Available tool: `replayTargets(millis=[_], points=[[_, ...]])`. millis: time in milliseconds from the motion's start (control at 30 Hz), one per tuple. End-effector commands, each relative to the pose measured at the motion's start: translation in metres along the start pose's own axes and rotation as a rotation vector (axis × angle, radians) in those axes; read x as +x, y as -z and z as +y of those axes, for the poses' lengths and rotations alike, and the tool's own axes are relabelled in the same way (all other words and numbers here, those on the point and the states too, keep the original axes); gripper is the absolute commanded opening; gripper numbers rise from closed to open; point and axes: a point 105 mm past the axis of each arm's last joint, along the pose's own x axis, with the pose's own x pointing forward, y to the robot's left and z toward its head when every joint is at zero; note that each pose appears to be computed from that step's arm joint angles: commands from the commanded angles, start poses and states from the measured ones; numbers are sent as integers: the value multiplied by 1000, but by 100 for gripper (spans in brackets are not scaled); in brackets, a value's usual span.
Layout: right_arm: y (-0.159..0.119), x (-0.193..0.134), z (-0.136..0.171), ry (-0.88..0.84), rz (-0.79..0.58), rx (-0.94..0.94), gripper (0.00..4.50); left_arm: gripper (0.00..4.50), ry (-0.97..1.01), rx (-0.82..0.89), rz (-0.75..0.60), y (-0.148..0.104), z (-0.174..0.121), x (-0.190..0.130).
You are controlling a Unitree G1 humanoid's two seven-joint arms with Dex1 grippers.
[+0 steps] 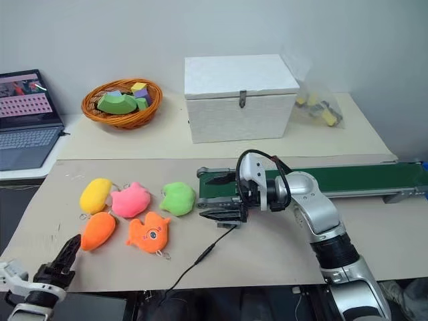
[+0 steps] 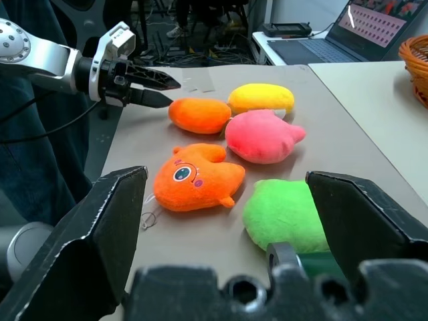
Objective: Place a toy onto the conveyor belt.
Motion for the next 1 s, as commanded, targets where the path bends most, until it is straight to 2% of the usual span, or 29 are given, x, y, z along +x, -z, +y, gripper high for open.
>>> replayTargets(millis=[33,467,633,700,1000], points=[[-15,-2,-4,18,-37,-63,450,351,72,70,-5,-10,-18,2],[-16,-4,-9,41,-33,-71,450,351,33,-4,-66,-15,-9,1],[-15,-3,-11,51,-43,-55,450,351,68,-115,-228,-48,-7,-9],[-12,-3,-11,49,-39,-49,450,351,79,-124,-255,-54,-6,-13],[-16,-2,-10,43,-49,-63,450,351,3,-122,-135,-22,18,-9]])
